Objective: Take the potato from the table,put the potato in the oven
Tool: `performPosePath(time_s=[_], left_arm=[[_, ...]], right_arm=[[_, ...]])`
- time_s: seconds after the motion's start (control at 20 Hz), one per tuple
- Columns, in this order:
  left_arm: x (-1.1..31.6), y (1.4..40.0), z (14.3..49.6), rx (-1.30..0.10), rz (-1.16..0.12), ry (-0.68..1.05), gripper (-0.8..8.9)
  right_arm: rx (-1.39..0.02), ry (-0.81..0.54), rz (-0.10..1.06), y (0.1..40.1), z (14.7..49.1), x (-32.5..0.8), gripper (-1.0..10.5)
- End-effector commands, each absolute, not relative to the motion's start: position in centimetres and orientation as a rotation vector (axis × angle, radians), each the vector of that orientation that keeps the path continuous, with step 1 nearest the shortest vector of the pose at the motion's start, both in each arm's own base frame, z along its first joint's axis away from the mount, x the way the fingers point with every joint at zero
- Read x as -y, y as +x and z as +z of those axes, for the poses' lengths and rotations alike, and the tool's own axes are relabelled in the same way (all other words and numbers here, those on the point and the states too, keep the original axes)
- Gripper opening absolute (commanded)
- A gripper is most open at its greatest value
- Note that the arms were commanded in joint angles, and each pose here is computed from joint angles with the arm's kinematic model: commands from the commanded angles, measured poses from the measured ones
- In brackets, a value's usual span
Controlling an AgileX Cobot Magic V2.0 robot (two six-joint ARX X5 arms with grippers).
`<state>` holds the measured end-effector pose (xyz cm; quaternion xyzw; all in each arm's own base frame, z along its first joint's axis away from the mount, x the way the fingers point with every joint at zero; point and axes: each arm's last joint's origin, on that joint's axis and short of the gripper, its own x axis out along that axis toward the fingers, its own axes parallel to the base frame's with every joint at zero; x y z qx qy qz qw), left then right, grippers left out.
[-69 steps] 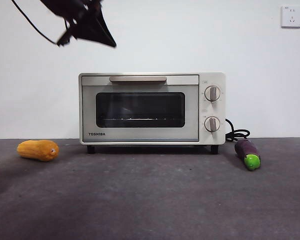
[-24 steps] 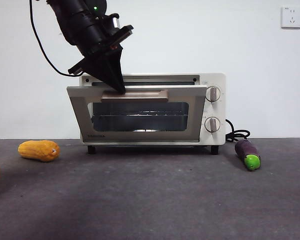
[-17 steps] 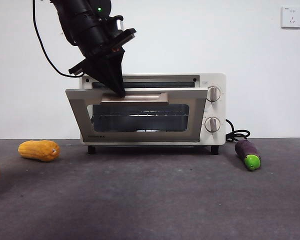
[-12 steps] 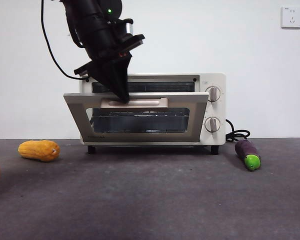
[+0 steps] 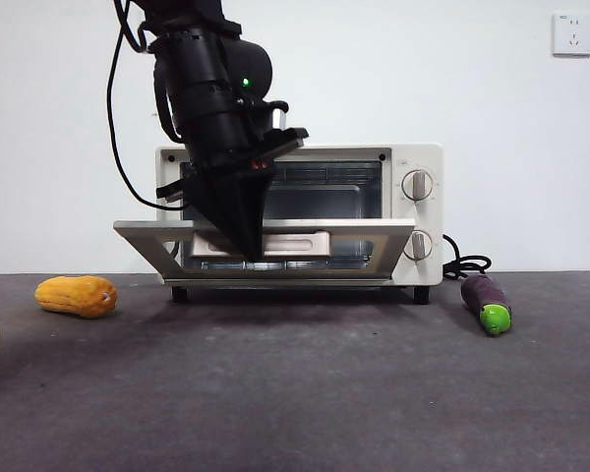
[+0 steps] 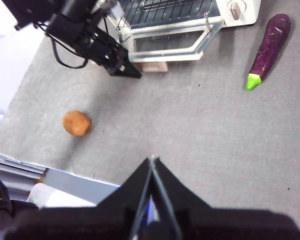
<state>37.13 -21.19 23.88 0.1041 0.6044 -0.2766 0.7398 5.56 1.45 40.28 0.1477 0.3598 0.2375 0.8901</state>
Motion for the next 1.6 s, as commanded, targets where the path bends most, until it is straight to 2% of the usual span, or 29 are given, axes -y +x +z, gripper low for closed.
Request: performPosePath(time_s=[0.05, 0.7, 0.9, 1.05, 1.25, 1.5, 1.6], left_arm=[[21.5, 37.9, 23.0, -1.278, -0.532, 0.238, -0.06], [23.6, 34.3, 21.6, -1.476, -0.529, 0.329, -0.06], [24.7, 32.5, 22.9, -1.476, -0.578, 0.382, -0.06], [25.4, 30.2, 26.3, -1.39, -0.637, 0.398, -0.06], [24.5, 26.0, 33.2, -1.197, -0.718, 0.366, -0.06], [19.2, 19.3, 42.4, -0.905, -0.784, 0.261, -0.06], [16.5, 16.6, 44.9, -0.811, -0.794, 0.215, -0.06]], right_arm=[[-0.762, 0.319, 0.489, 5.3, 40.2, -1.5, 0.0], [-0.759, 0.309, 0.49, 5.3, 40.2, -1.5, 0.0], [-0.756, 0.262, 0.451, 5.4, 40.1, -1.3, 0.0], [-0.767, 0.259, 0.452, 6.0, 40.1, -1.3, 0.0], [-0.749, 0.282, 0.531, 7.4, 40.3, -1.5, 0.0], [-0.635, 0.305, 0.708, 9.1, 41.3, -1.8, 0.1], [-0.621, 0.322, 0.731, 10.0, 41.5, -1.9, 0.5]])
